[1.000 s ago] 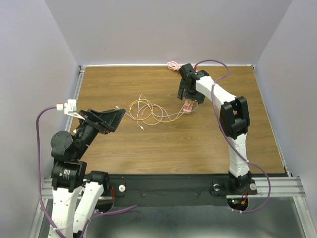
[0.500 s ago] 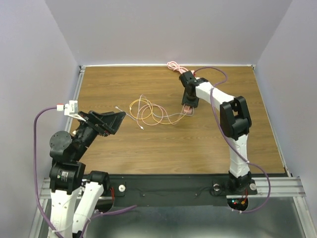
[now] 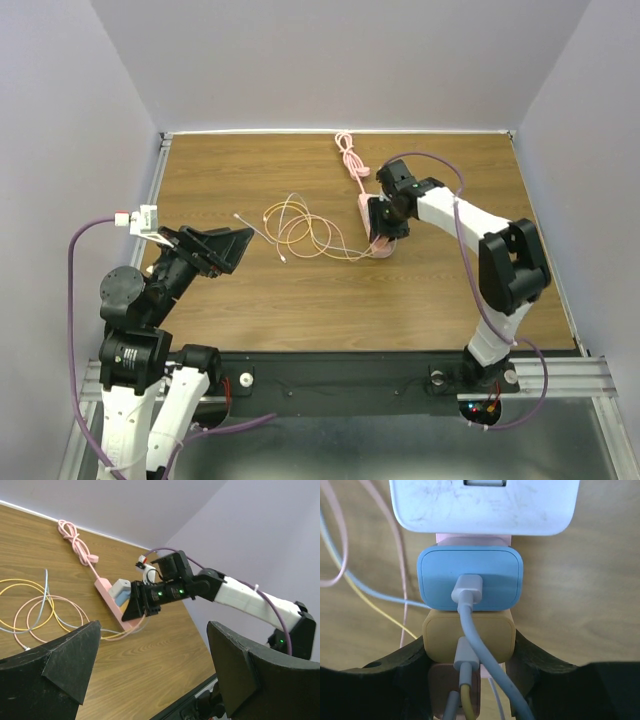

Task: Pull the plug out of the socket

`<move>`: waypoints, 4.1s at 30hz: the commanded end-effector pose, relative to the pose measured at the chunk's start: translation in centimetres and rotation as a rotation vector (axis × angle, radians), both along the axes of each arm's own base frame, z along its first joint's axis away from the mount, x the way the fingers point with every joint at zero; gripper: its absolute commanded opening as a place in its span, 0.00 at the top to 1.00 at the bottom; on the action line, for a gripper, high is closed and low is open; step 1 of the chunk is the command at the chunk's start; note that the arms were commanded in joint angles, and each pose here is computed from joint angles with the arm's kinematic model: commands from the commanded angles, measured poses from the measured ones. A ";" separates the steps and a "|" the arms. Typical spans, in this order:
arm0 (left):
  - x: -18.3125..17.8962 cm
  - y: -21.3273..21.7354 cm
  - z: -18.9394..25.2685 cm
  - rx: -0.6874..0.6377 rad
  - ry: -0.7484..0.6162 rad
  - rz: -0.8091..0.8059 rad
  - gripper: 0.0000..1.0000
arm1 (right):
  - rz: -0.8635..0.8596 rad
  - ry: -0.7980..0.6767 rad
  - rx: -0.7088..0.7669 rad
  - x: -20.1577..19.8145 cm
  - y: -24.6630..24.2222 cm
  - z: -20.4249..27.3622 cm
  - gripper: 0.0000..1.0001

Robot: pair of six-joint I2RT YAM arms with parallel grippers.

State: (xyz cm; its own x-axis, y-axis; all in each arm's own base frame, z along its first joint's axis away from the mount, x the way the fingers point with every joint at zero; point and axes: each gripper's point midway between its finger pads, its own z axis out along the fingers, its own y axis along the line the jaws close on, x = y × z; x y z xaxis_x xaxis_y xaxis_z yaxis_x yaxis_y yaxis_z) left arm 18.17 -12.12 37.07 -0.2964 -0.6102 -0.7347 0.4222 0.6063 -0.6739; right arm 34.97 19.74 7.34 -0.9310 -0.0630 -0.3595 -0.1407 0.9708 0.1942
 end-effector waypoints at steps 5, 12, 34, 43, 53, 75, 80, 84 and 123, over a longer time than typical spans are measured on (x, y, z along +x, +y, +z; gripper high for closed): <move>1.2 -0.3 -1.4 0.031 0.024 -0.012 0.04 | 0.243 0.005 0.084 -9.1 2.2 1.5 1.00; 3.5 -1.1 -4.7 0.044 0.102 -0.042 0.07 | 0.140 0.021 0.031 -12.0 0.1 -0.7 0.58; 10.0 -10.6 -7.6 0.256 0.363 -0.201 0.56 | -0.292 -0.361 0.141 -7.9 -2.8 13.6 0.00; 13.3 -18.0 -12.1 0.238 0.408 -0.366 1.00 | -0.399 -0.304 0.267 -11.4 -3.6 13.7 0.83; 12.9 -26.5 -20.1 0.326 0.511 -0.517 1.00 | -0.335 -0.263 0.281 -13.3 -3.6 13.0 1.00; 17.7 -27.0 -23.8 0.234 0.557 -0.472 1.00 | -0.230 -0.197 0.210 -14.6 -3.7 11.0 0.95; 16.1 -27.5 -25.9 0.243 0.577 -0.543 1.00 | -0.223 -0.194 0.189 -14.1 -3.6 10.8 0.96; 13.9 -26.6 -29.3 0.270 0.638 -0.556 1.00 | -0.196 -0.183 0.172 -13.5 -3.1 10.8 0.95; 11.0 -24.2 -35.3 0.290 0.752 -0.530 1.00 | 0.090 -0.163 -0.039 -14.0 1.1 4.5 0.41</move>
